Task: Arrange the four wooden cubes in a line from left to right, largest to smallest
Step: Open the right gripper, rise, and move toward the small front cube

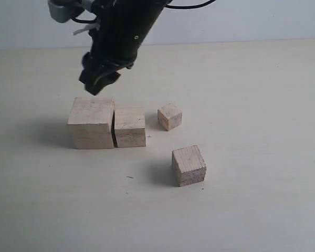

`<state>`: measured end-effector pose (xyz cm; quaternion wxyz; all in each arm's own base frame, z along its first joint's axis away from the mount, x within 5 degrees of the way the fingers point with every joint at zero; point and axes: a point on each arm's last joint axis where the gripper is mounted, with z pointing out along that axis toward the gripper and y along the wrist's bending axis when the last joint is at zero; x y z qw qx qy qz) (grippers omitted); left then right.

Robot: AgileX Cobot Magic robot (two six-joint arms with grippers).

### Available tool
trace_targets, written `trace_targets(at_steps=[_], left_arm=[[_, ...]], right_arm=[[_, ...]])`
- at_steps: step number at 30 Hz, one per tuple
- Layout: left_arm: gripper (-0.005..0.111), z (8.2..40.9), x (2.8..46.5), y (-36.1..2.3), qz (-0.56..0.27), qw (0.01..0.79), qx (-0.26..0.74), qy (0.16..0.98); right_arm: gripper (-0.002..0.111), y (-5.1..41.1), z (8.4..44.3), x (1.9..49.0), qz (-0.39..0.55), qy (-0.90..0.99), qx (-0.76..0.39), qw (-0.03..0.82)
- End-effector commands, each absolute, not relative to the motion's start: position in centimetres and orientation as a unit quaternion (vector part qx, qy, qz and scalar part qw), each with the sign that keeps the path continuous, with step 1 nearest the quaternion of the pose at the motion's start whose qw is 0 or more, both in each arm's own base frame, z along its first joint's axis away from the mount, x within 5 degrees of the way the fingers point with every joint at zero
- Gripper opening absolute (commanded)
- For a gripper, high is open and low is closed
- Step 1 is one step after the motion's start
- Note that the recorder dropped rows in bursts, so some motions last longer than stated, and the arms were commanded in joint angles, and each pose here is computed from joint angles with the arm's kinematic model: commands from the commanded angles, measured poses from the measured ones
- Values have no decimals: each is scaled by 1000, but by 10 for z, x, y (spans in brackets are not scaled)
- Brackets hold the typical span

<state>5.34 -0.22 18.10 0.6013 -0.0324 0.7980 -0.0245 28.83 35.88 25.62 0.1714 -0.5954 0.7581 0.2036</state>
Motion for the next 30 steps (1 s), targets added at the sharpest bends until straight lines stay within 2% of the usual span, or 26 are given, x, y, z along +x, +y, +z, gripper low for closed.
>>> trace_targets(at_steps=[1, 2, 6, 15, 19, 24, 30], left_arm=[[0, 181, 53, -2, -25, 606, -29, 794], [0, 181, 53, -2, -25, 606, -29, 794], [0, 181, 53, -2, -25, 606, -29, 794], [0, 181, 53, -2, -25, 606, -29, 794], [0, 181, 53, -2, -25, 606, -29, 794], [0, 181, 53, -2, -25, 606, -29, 794], [0, 181, 53, -2, -25, 606, -29, 794]], right_arm=[[4, 335, 265, 288, 114, 786, -595, 123], [0, 330, 266, 287, 94, 784, -603, 110], [0, 309, 279, 292, 16, 741, -658, 133], [0, 240, 292, 321, -11, 741, -658, 132], [0, 223, 289, 335, 38, 763, -631, 134], [0, 207, 273, 342, 164, 738, -635, 161], [0, 179, 241, 352, 172, 763, -598, 175]])
